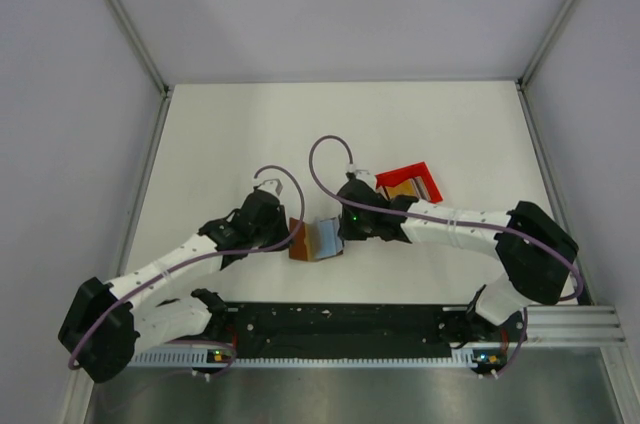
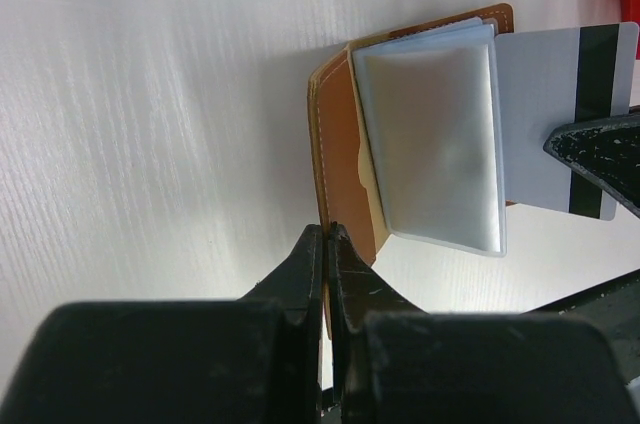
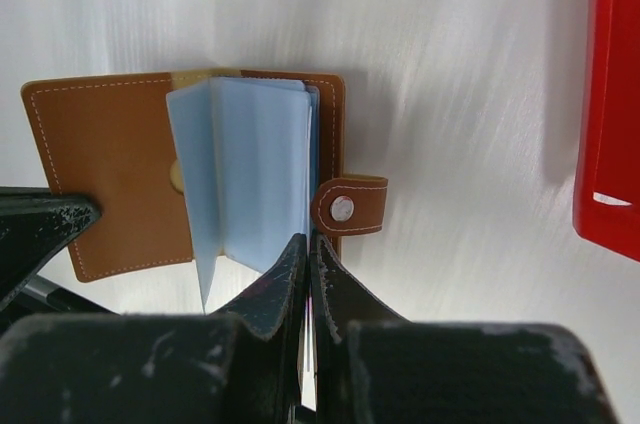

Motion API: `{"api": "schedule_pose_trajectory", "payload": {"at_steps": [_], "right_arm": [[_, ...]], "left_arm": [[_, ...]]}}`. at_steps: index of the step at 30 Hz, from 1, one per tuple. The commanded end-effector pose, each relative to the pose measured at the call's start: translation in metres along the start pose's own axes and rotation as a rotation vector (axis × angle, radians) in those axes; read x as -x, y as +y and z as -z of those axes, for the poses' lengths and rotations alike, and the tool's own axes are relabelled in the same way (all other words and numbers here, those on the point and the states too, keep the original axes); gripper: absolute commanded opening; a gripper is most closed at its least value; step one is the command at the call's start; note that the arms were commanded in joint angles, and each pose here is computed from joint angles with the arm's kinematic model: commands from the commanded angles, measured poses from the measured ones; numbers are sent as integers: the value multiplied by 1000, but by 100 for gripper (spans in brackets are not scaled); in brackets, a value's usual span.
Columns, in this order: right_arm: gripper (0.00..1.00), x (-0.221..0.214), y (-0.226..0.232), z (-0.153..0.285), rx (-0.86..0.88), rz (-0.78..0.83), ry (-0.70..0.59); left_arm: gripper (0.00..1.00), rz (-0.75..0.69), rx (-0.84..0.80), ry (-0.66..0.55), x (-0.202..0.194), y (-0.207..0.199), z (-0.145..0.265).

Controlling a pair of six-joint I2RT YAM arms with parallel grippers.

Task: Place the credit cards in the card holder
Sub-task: Insert the credit card into the card holder.

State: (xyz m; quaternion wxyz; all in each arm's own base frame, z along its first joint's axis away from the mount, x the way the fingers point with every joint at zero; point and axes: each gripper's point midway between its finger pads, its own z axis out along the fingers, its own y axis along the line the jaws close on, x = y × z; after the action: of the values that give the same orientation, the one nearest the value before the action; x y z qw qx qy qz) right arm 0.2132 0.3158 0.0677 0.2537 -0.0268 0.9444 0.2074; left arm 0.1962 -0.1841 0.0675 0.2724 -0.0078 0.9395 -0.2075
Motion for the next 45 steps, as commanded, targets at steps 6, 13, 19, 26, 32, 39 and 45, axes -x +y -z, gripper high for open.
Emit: {"api": "schedule_pose_trajectory", "payload": {"at_steps": [6,13,19,26,32,39,45], "right_arm": [[0,-3,11,-9,59,-52,25],[0,3,26,-6,136,-42,14],[0,11,59,8,299,-21,-1],[0,-2,48,-4,259,-25,43],[0,-2,56,0,309,-2,45],[0,-7,66,-1,358,1,81],[0,-3,46,-6,252,-14,45]], "left_arm": [[0,-7,-10,3,-4,2,-7],[0,-7,-29,30,-10,0,-10],[0,-9,-66,42,-14,-5,-16],[0,-7,-105,49,-14,-13,-20],[0,-15,-131,68,-18,-16,-25],[0,-13,-130,79,-19,-17,-29],[0,-8,-112,84,-22,-13,-28]]}}
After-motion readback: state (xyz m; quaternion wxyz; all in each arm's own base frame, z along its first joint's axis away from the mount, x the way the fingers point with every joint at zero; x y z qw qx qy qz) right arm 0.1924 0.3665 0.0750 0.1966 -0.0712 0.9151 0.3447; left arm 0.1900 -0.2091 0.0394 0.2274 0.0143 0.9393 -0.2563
